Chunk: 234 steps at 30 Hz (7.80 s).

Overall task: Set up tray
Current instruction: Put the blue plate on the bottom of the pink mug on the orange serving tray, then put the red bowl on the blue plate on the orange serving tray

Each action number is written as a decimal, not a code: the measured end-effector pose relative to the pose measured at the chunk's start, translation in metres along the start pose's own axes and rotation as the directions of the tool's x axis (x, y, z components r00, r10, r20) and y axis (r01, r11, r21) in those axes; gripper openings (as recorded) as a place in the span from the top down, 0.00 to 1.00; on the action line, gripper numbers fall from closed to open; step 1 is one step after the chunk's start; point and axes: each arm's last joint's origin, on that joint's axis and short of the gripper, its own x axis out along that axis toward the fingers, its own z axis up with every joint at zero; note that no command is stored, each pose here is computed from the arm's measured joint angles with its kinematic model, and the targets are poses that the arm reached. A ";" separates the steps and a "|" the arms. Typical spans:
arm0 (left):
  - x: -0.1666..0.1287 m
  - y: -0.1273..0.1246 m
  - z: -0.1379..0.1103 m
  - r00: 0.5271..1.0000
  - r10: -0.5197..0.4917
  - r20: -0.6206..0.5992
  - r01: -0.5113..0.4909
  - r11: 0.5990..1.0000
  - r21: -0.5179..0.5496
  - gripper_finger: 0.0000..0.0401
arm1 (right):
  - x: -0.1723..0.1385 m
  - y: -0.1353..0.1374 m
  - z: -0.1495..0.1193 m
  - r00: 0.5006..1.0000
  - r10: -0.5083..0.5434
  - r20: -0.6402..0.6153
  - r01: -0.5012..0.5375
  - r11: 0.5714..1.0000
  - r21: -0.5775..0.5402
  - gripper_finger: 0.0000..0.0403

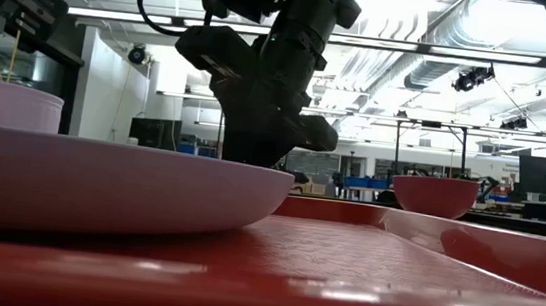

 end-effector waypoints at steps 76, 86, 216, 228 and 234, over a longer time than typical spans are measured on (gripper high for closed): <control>0.000 -0.002 0.006 0.998 -0.039 0.059 0.038 0.999 0.027 0.79 | -0.204 -0.240 0.070 0.783 -0.620 -0.047 0.621 0.777 0.101 0.78; 0.000 0.000 0.007 0.996 0.040 0.078 -0.042 0.999 0.021 0.79 | -0.224 -0.300 0.069 0.759 -0.634 -0.151 0.651 0.742 0.159 0.78; 0.000 0.003 0.004 0.989 0.131 0.065 -0.133 0.991 0.026 0.79 | -0.174 -0.434 0.024 0.824 -0.341 -0.452 0.509 0.797 0.326 0.78; 0.000 0.003 0.004 0.989 0.131 0.065 -0.133 0.991 0.026 0.79 | -0.168 -0.434 0.019 0.798 -0.385 -0.463 0.565 0.746 0.353 0.78; 0.000 0.004 0.003 0.989 0.134 0.056 -0.136 0.990 0.026 0.79 | -0.184 -0.427 0.019 0.811 -0.423 -0.403 0.567 0.738 0.367 0.78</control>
